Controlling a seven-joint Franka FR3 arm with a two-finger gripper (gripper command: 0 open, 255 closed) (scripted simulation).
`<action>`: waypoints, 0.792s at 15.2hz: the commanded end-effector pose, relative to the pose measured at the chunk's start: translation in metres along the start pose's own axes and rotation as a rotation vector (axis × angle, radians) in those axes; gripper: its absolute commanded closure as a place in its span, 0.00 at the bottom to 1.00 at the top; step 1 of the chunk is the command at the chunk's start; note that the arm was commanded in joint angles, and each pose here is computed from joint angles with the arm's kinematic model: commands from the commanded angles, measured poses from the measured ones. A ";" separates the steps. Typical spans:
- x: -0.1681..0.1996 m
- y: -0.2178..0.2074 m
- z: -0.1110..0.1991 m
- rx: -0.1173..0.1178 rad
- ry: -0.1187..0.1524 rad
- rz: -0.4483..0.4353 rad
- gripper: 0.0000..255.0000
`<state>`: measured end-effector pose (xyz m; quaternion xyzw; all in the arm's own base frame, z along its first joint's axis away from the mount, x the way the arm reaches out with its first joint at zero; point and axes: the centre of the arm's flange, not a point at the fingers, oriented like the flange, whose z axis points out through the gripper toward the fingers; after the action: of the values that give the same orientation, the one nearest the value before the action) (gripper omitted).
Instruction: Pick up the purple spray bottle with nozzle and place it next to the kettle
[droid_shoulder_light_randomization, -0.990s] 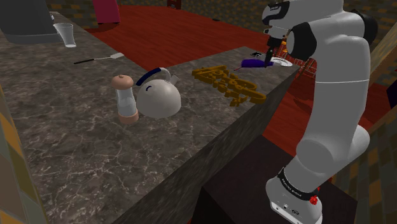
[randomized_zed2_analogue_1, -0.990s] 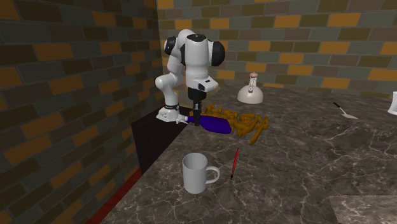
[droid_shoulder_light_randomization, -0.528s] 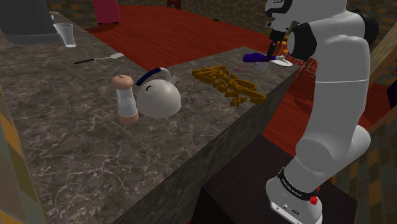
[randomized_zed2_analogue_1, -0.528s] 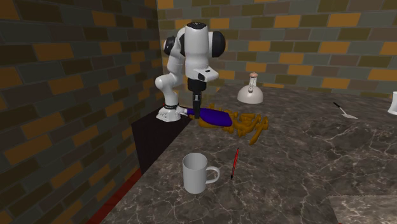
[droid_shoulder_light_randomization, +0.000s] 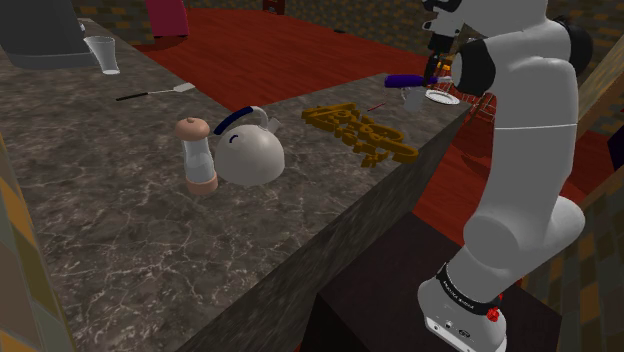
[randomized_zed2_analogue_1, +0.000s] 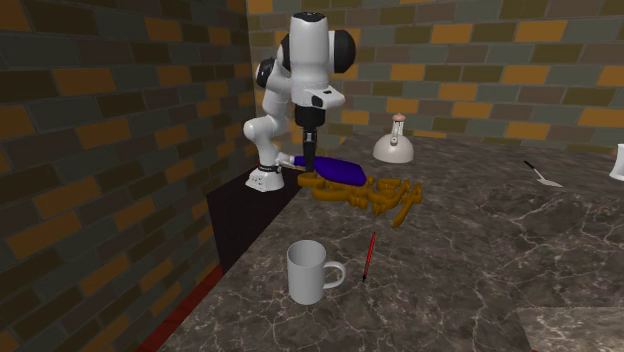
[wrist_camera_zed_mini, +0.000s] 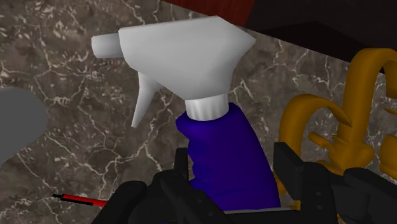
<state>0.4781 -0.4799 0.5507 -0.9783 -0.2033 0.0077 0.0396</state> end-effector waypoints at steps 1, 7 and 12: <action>-0.001 -0.001 -0.011 0.000 0.000 0.000 1.00; -0.001 -0.003 -0.042 0.000 0.000 0.000 1.00; -0.001 -0.005 -0.066 0.000 0.000 0.000 1.00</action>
<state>0.4778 -0.4812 0.6122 -0.9784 -0.2029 0.0074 0.0392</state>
